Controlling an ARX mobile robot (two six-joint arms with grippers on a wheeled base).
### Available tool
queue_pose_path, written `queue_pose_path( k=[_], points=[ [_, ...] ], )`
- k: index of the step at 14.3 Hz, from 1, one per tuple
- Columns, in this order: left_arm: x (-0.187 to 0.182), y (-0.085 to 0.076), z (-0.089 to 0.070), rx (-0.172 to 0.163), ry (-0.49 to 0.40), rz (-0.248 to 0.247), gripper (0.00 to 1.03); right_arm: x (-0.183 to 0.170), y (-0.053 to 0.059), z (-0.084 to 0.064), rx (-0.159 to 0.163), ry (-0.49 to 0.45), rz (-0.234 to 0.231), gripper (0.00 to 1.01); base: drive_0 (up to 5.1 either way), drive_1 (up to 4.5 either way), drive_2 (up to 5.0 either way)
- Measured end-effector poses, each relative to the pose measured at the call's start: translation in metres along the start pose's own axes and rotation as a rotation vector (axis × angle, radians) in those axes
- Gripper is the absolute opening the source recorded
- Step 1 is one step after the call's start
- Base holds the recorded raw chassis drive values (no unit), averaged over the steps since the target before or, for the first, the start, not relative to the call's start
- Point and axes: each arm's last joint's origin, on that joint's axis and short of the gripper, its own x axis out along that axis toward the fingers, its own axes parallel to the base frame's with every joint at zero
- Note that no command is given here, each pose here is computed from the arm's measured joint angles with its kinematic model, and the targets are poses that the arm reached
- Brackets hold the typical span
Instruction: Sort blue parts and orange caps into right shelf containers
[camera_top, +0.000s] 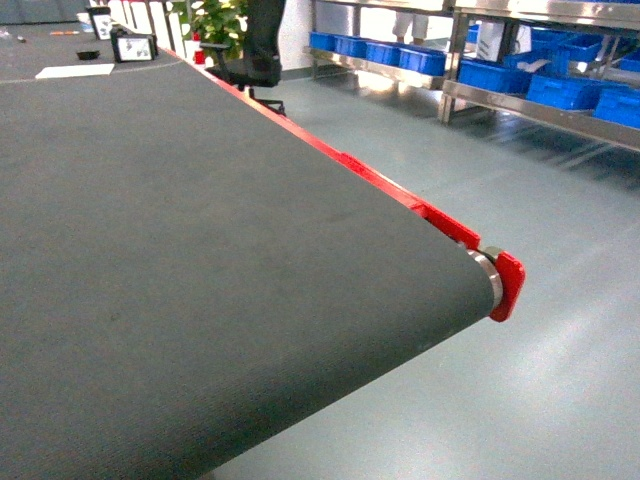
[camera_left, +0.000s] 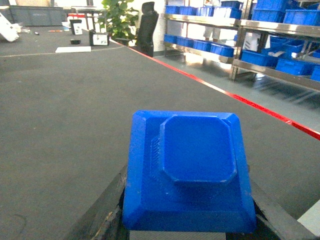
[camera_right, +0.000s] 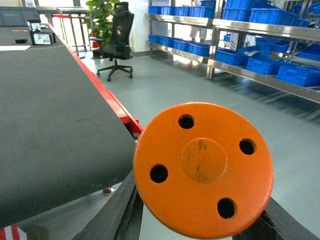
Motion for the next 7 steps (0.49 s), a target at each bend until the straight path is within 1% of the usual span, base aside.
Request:
queue_pose_path(
  k=[7],
  points=[
    [0.0000,0.0000,0.0000,0.000,0.000,0.000,0.44,0.0000,0.0000,0.0000,0.000,0.000,0.000,0.42,-1.5,-1.54,-1.5]
  ],
)
